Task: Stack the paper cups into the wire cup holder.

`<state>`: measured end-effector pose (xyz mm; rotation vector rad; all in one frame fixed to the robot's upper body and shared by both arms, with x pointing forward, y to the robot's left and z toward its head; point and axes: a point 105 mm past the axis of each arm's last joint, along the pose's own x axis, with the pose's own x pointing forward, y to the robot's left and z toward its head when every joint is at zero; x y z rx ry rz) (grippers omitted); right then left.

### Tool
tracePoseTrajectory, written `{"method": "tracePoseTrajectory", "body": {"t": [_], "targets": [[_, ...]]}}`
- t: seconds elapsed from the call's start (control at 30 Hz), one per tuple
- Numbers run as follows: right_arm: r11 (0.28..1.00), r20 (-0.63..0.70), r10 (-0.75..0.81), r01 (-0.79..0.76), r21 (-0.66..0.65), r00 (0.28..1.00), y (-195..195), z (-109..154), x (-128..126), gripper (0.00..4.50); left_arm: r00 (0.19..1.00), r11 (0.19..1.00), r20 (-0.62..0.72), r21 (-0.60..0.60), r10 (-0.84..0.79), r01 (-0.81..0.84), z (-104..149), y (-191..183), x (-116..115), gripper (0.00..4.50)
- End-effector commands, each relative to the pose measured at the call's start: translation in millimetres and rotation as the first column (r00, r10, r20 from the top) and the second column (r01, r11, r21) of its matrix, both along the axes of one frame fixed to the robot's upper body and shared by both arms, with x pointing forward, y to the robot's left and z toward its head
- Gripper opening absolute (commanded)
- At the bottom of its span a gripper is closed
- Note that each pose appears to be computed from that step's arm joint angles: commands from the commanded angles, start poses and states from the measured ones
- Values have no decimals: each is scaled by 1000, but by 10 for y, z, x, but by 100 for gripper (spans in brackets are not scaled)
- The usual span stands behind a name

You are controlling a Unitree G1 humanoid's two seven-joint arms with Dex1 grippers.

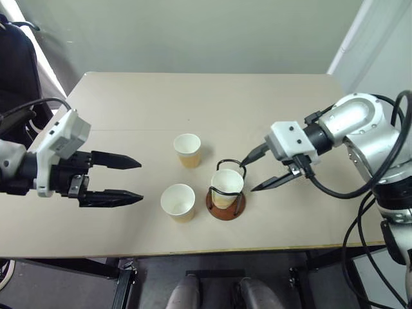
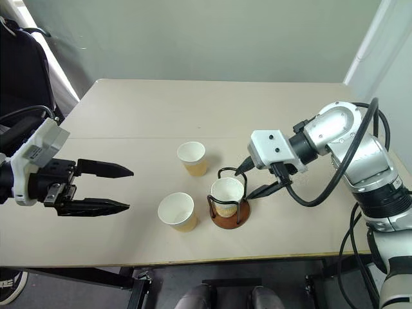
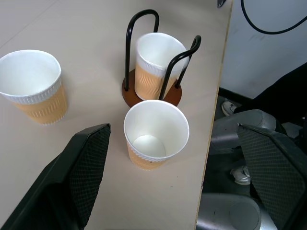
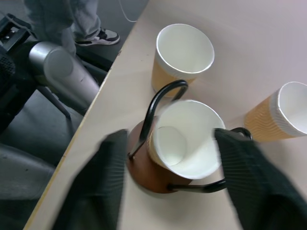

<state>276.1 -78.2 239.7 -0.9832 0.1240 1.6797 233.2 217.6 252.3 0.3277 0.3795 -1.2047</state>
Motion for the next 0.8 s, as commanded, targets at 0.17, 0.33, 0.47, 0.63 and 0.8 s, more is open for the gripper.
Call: {"method": "tracePoseTrajectory", "body": {"t": [0.17,0.33,0.47,0.63,0.8], "targets": [[983,-47,-160,163,78,986,-360,232,100,445,995,985,-5,136,-103,103,-11,-84,-45,450],[896,-254,-253,325,303,934,-844,618,35,445,977,958,-73,193,-200,211,-189,-181,-28,450],[843,-265,-336,413,343,904,-1060,646,9,445,946,929,-101,181,-309,323,-223,-363,-48,450],[822,-264,-403,473,317,876,-1106,516,-3,445,906,881,-175,223,-386,418,-368,-428,-109,450],[806,-253,-445,507,305,859,-1127,451,-16,445,905,854,-199,306,-376,422,-554,-372,-35,450]]}}
